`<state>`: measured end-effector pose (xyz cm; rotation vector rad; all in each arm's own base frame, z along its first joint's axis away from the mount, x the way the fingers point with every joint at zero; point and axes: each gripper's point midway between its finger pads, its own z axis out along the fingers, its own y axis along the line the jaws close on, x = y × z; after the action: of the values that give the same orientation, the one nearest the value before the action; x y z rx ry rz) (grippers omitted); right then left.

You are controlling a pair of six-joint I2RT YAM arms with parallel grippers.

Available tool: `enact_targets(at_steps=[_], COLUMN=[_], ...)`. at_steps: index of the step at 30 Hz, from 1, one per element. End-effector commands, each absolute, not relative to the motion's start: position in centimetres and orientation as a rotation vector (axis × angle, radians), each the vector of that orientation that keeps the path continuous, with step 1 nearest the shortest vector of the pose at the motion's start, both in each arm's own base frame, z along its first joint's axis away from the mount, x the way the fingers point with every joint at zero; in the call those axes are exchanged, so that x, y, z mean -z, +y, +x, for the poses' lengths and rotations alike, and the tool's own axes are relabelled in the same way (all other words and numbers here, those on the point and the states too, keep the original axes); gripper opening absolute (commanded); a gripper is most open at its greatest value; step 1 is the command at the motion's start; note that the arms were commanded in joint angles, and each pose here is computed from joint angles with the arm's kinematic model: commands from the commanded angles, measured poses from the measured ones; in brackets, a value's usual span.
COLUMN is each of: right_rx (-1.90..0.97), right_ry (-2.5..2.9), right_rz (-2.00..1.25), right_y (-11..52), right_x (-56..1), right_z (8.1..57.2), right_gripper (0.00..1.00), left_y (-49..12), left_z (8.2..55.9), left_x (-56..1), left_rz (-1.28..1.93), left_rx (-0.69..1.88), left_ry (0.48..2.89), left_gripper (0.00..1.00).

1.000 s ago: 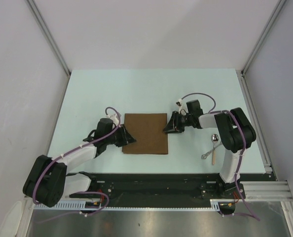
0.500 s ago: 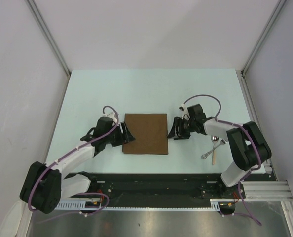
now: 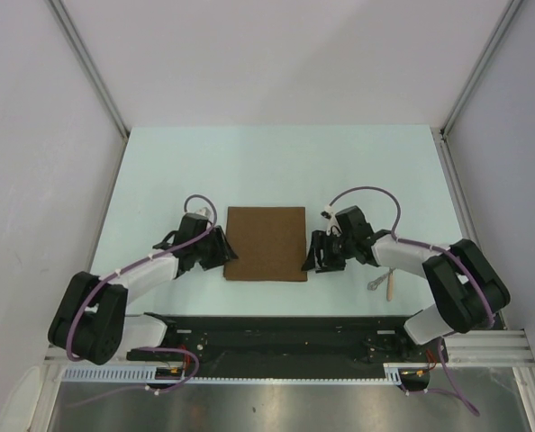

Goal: Fold the napkin into a case and place the utensils inside
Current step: Rotate the square-folded napkin at the center of the board.

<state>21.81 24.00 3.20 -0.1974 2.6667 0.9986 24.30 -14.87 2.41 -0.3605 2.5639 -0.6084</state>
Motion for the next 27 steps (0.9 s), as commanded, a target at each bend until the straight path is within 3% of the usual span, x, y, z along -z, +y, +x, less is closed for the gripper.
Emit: enact_targets(at_steps=[1, 5, 6, 9, 16, 19, 20, 23, 27], right_rx=[-0.856, -0.868, -0.871, -0.869, -0.736, -0.649, -0.639, -0.581, -0.548], right_ry=[2.709, 2.672, 2.666, 2.643, 2.648, 2.637, 2.627, 2.615, 2.614], right_rz=[-0.158, -0.15, -0.146, -0.105, 0.176, 0.268, 0.295, 0.371, 0.411], right_y=[21.8, 21.4, 21.3, 20.7, 17.2, 15.7, 15.4, 14.0, 13.2], right_x=[-2.2, -3.2, -3.2, -3.6, -3.3, -2.9, -3.0, -2.9, -3.0], right_z=[21.0, 21.1, 21.1, 21.6, 22.9, 23.3, 23.5, 23.8, 23.7], right_gripper=[0.61, 0.61, 0.61, 0.61, 0.6, 0.61, 0.6, 0.61, 0.62], left_y=[-15.0, -14.7, -15.2, -17.3, -25.0, -30.4, -31.2, -32.6, -31.7], left_z=[23.5, 22.7, 22.4, 21.2, 16.1, 13.4, 12.7, 11.4, 12.3], left_x=[-0.7, 0.6, 0.5, 0.4, -0.9, -3.1, -3.2, -4.2, -6.1], left_rz=[-0.35, -0.352, -0.35, -0.337, -0.28, -0.127, -0.069, 0.096, 0.19], left_rx=[0.633, 0.619, 0.661, 0.801, 1.113, 1.304, 1.304, 1.319, 1.225], left_ry=[2.594, 2.611, 2.616, 2.607, 2.63, 2.646, 2.669, 2.664, 2.59], left_gripper=[0.49, 0.35, 0.26, 0.13, 0.13, 0.29, 0.42, 0.62, 0.67])
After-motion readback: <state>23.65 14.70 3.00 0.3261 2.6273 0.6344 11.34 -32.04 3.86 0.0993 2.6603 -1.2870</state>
